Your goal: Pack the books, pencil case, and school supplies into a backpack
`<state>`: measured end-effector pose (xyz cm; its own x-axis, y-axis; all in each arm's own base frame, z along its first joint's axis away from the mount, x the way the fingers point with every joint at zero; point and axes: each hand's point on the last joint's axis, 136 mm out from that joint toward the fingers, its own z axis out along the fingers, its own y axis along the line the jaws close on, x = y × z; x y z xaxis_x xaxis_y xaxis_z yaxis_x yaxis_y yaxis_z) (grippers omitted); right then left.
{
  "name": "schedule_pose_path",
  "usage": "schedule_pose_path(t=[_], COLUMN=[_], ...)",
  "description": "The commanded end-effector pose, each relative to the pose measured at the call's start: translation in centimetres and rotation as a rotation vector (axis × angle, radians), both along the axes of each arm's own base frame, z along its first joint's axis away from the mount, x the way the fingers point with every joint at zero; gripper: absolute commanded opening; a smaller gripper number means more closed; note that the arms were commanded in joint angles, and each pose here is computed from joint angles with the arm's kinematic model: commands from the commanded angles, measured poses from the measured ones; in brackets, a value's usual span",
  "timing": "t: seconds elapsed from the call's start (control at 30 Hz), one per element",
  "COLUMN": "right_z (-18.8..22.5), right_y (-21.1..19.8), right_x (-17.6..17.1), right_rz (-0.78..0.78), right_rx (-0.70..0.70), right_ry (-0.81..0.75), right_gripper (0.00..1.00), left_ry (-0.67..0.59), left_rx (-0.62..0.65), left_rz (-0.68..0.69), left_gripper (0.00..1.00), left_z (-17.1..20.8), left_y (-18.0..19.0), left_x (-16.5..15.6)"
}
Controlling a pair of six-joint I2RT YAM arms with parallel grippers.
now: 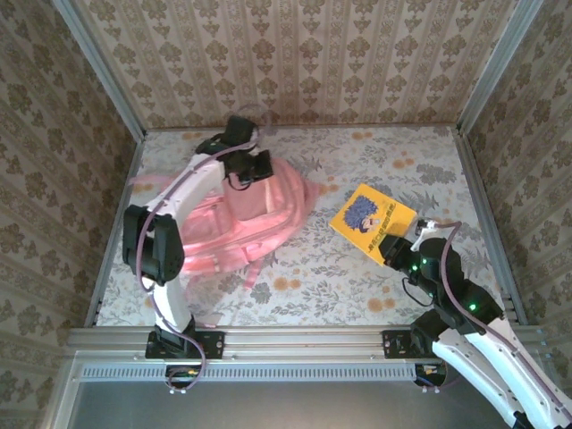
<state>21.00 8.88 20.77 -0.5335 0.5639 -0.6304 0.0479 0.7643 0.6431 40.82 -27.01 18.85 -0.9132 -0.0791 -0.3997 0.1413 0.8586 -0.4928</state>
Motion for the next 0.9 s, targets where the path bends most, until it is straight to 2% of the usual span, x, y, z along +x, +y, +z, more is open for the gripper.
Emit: schedule_pose_path(t=[0.0,0.17,0.37,0.43,0.5,0.57,0.77,0.87], right_z=[2.0,1.8,1.8,2.2,3.0,3.8,6.4,7.0], right_y=[-2.1,-3.0,-2.5,-1.5,0.0,1.2,4.7,5.1], right_x=[-0.2,-0.6,-0.6,-0.8,-1.1,-1.5,-2.9,-3.1], right_rz=[-0.061,-0.086,-0.046,0.009,0.087,0.153,0.348,0.364], right_rx=[-0.084,-0.138,-0.155,-0.134,-0.094,-0.057,0.073,0.094], right_ry=[-0.053,-0.038,-0.03,-0.039,-0.055,-0.072,-0.11,-0.108], right_gripper=[0.0,0.0,0.0,0.0,0.0,0.0,0.0,0.0], left_ry=[-0.079,-0.109,-0.134,-0.115,-0.103,-0.11,-0.13,-0.122], left_rx=[-0.056,-0.11,-0.157,-0.226,-0.37,-0.454,-0.558,-0.616], left_rz=[-0.2,-0.298,-0.309,-0.312,-0.383,-0.431,-0.566,-0.631], left_gripper=[0.0,0.0,0.0,0.0,0.0,0.0,0.0,0.0], left_z=[4.5,7.7,10.8,11.8,13.9,15.6,20.1,21.3], left_y=[-4.9,-7.3,-5.7,-5.2,-5.5,-5.4,-5.0,-4.7], left_x=[-2.7,-5.6,-7.3,-7.4,-8.3,-9.0,-11.6,-12.8])
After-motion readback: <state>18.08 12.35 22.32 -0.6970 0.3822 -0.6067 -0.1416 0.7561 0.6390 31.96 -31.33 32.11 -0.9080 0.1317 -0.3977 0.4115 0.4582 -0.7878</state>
